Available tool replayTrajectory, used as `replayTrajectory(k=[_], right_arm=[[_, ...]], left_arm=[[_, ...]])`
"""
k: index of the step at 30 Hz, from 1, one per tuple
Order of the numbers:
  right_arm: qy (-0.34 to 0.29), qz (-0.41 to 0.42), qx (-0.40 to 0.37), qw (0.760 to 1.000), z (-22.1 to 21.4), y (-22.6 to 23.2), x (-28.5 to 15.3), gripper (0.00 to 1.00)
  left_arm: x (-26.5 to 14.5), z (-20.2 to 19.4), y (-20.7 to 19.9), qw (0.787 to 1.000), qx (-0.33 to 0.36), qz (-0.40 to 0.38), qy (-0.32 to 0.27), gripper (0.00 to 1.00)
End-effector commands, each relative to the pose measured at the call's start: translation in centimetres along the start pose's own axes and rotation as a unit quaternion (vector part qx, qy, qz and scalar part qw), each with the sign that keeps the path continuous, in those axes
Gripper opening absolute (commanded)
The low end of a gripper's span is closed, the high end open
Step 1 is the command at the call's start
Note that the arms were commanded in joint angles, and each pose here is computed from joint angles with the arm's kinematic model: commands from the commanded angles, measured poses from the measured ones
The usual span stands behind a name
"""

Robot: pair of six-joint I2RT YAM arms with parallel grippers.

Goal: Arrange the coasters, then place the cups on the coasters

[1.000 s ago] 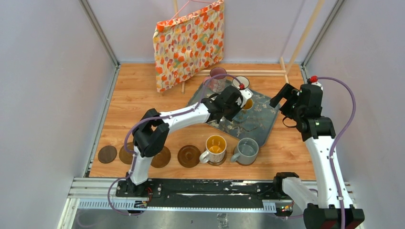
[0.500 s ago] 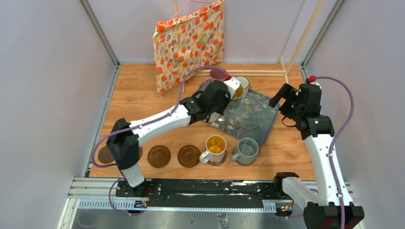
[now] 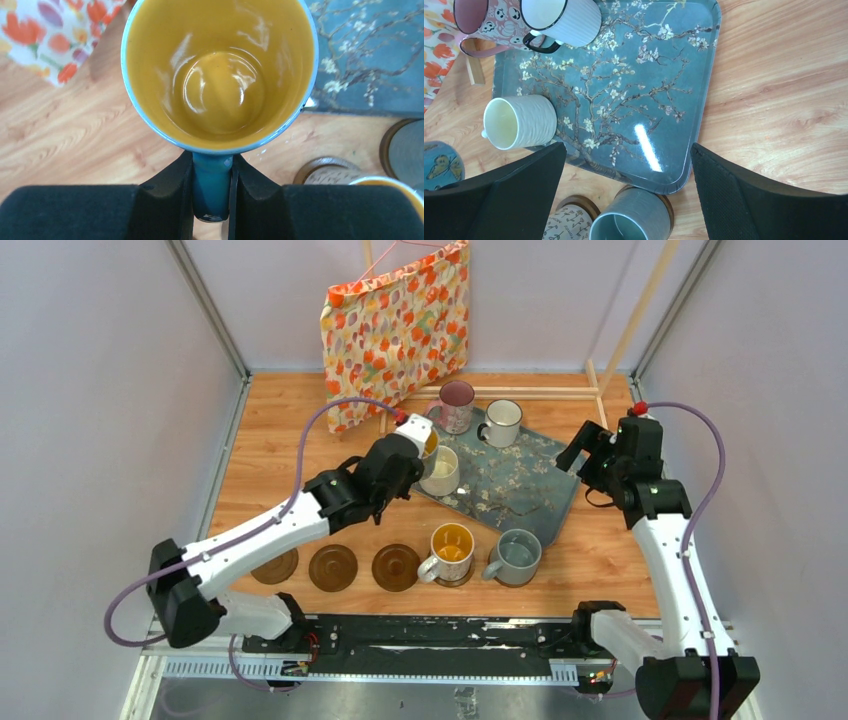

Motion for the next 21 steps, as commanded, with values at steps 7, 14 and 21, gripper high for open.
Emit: replayTrajectory(k=[7, 14, 21], right_arm=[[0.013, -0.004, -0.02, 1.0, -0.6, -0.6, 1.2, 1.0], [0.018, -0.009, -0.025, 0.999, -0.6, -0.7, 1.7, 1.0], [0.024, -0.015, -0.029, 0.999, -0.8, -0.9, 2.1, 1.0]], left_arm=[[-4.1, -4.5, 3.6, 0.995, -0.099, 0.023, -0.013, 0.0], [-4.4, -9.7, 3.3, 0.992, -0.119, -0.011, 0.038, 0.0], [-5.5, -13.1, 1.6, 0.989, -0.138, -0.024, 0.047, 0.0]])
Point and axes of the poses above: each gripper's point midway between its finger pads, its own x axis out along the fingers, its own y axis along the line the jaws close on, z = x × y, the point moved 9 cm from there along -x, back along the fingers, and after that the axes turned 11 degrees about -x, right-handed, at the moved point
